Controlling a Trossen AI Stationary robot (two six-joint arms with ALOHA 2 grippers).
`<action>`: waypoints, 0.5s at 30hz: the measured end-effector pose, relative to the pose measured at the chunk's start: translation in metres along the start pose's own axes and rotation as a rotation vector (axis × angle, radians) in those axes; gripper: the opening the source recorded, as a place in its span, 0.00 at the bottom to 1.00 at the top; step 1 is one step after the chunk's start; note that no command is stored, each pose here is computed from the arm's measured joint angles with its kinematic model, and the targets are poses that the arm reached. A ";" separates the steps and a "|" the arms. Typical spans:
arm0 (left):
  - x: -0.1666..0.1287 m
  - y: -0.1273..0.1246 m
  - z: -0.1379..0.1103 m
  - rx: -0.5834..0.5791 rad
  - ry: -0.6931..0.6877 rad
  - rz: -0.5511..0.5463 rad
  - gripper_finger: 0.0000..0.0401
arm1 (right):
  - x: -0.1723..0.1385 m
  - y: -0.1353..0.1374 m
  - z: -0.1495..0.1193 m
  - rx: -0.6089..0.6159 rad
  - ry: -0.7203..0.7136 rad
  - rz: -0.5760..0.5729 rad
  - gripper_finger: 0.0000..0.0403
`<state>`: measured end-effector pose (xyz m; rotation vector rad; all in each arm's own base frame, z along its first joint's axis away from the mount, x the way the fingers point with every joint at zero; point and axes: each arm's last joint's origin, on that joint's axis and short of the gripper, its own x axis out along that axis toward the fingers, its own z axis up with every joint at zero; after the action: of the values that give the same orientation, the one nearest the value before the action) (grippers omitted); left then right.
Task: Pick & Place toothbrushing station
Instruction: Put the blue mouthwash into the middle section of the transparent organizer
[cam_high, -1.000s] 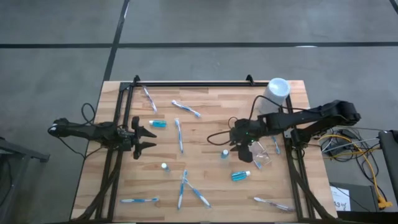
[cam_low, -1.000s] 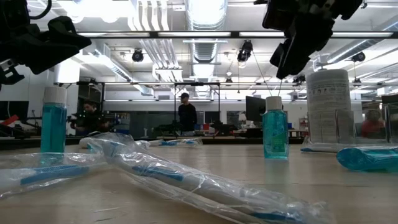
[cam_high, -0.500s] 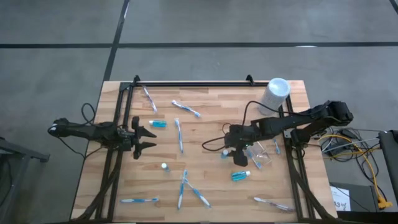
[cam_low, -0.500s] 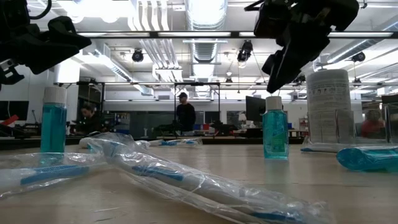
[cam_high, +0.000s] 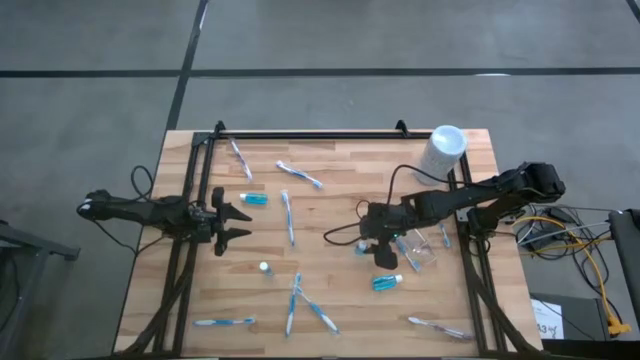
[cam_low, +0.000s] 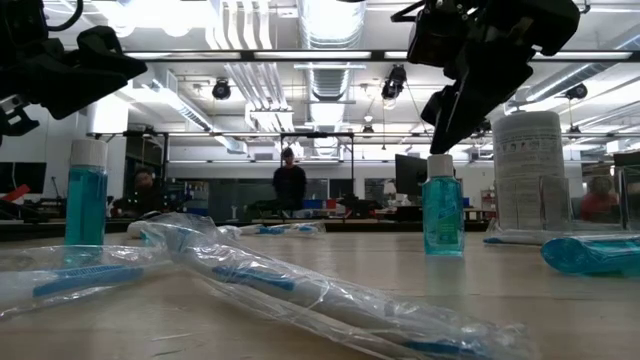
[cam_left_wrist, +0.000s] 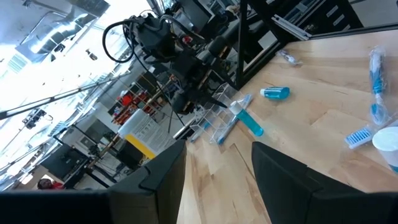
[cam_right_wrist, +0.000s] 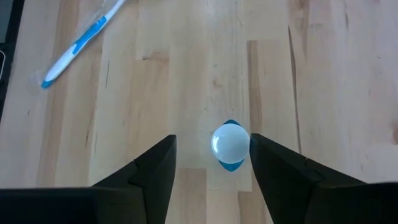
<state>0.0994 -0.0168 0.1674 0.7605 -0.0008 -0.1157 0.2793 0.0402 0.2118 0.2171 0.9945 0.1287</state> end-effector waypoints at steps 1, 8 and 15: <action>0.000 0.000 0.000 0.000 -0.001 0.000 0.47 | 0.000 0.000 0.000 -0.002 0.000 0.000 0.50; 0.000 0.000 0.000 0.000 0.000 0.000 0.47 | 0.002 0.001 -0.002 -0.005 -0.006 0.004 0.50; 0.000 0.000 0.000 0.000 0.000 0.000 0.47 | 0.009 0.001 -0.007 0.007 -0.053 0.022 0.50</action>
<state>0.0994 -0.0168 0.1674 0.7604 -0.0010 -0.1159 0.2779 0.0437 0.2013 0.2364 0.9406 0.1385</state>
